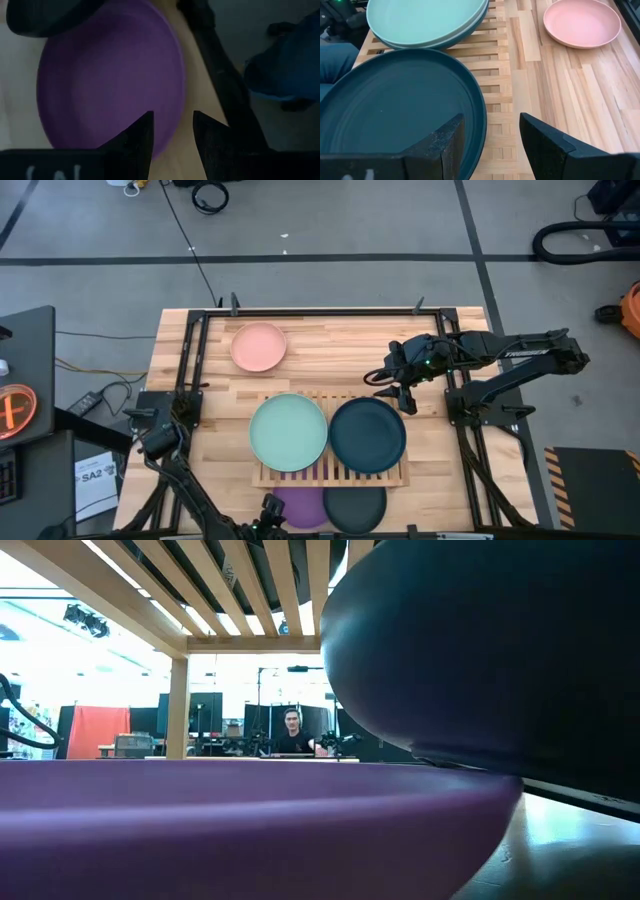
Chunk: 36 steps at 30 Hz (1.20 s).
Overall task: Place and stack plates onto a shelf
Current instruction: Stack the purple plate on top of the light green plate on the shelf
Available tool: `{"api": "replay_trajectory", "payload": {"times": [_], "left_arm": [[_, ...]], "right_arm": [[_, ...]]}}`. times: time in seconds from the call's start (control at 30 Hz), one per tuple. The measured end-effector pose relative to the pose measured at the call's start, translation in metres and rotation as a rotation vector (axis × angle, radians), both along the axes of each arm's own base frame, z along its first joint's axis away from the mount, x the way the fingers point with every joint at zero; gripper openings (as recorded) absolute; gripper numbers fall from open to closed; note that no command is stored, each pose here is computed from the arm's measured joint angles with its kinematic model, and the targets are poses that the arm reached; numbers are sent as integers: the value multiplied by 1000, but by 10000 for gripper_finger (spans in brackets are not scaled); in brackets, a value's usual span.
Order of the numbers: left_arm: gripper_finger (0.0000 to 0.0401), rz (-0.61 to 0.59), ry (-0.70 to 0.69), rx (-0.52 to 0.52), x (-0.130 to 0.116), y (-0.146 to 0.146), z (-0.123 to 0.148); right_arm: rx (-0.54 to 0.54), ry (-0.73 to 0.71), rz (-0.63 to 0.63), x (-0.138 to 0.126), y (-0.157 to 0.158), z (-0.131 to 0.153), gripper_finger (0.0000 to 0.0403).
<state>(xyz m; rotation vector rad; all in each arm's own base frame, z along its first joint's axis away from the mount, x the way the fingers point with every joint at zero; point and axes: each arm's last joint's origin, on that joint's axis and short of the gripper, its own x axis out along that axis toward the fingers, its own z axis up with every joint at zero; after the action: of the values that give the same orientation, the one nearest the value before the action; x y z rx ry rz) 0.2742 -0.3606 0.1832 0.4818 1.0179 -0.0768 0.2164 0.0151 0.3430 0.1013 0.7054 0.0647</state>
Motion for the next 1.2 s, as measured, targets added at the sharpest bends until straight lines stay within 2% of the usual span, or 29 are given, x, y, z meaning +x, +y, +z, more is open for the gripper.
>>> {"api": "replay_trajectory", "payload": {"times": [0.13, 0.27, 0.43, 0.77, 1.0, 1.2], "left_arm": [[142, 10, 7, -8, 4, 3, -1], [142, 1, 77, -35, 5, 6, -12], [142, -12, 72, -28, 4, 7, -18], [142, -97, 87, 29, 6, 8, -19], [142, -139, 121, 71, 12, 9, -35], [142, -148, 97, 89, 13, 8, -38]], "right_arm": [[0, 1, 0, 0, 0, 0, 194], [0, 1, 0, 0, 0, 0, 194], [0, 1, 0, 0, 0, 0, 194], [0, 3, 1, 0, 0, 0, 194], [0, 7, 1, 0, 0, -1, 194], [-1, 8, 2, -1, 0, -1, 194]]}}
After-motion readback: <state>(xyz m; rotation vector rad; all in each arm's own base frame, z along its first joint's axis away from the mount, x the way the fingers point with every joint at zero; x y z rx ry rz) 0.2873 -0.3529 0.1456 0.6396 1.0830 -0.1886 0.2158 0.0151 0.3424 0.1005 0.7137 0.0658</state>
